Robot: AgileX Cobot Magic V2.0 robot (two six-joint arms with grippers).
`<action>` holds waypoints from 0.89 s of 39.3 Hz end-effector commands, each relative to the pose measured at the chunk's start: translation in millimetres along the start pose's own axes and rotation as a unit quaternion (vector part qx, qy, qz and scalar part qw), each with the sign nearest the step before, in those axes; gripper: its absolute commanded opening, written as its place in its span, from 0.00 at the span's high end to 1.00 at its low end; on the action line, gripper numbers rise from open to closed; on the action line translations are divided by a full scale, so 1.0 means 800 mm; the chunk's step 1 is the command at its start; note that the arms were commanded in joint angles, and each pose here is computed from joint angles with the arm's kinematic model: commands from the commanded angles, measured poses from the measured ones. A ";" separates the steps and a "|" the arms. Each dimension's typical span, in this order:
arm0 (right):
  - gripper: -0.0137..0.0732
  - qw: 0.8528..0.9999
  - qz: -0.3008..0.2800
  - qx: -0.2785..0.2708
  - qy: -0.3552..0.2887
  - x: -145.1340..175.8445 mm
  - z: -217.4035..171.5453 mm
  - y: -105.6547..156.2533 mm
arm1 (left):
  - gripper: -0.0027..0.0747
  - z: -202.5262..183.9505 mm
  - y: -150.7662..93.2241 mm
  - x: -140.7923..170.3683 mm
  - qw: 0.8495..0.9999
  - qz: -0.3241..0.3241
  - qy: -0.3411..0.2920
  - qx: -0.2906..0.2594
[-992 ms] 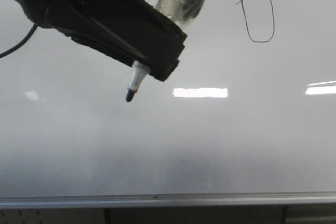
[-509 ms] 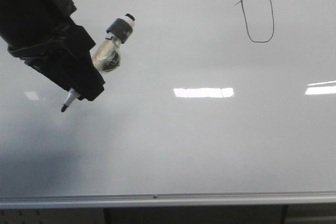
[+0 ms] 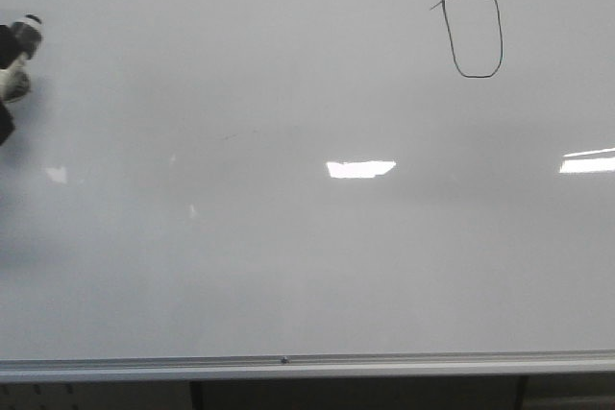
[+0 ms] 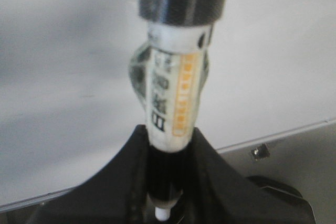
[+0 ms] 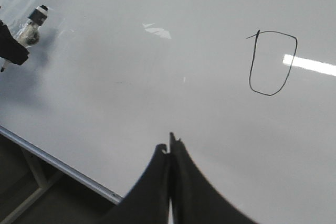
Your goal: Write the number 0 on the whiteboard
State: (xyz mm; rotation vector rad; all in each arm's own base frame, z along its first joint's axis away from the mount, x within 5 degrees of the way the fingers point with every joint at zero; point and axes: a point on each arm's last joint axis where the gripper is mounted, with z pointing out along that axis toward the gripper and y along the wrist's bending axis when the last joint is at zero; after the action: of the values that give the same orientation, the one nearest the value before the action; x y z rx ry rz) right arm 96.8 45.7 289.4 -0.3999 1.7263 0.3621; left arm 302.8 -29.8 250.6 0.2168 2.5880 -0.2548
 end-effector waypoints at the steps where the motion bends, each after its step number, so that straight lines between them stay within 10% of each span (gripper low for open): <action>1: 0.92 0.999 0.002 0.021 -0.032 -0.015 -0.002 -0.005 | 0.99 -0.027 0.022 -0.018 0.997 -0.031 -0.071 -0.028; 35: 0.92 1.000 0.003 0.014 -0.026 -0.014 -0.002 -0.003 | 0.88 0.032 0.061 -0.051 0.992 -0.069 -0.091 -0.058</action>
State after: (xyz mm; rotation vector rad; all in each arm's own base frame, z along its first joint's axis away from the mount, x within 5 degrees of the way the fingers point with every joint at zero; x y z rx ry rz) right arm 96.9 45.5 289.5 -0.3968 1.7250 0.3621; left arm 348.8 7.0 225.5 0.0133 2.5618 -0.1875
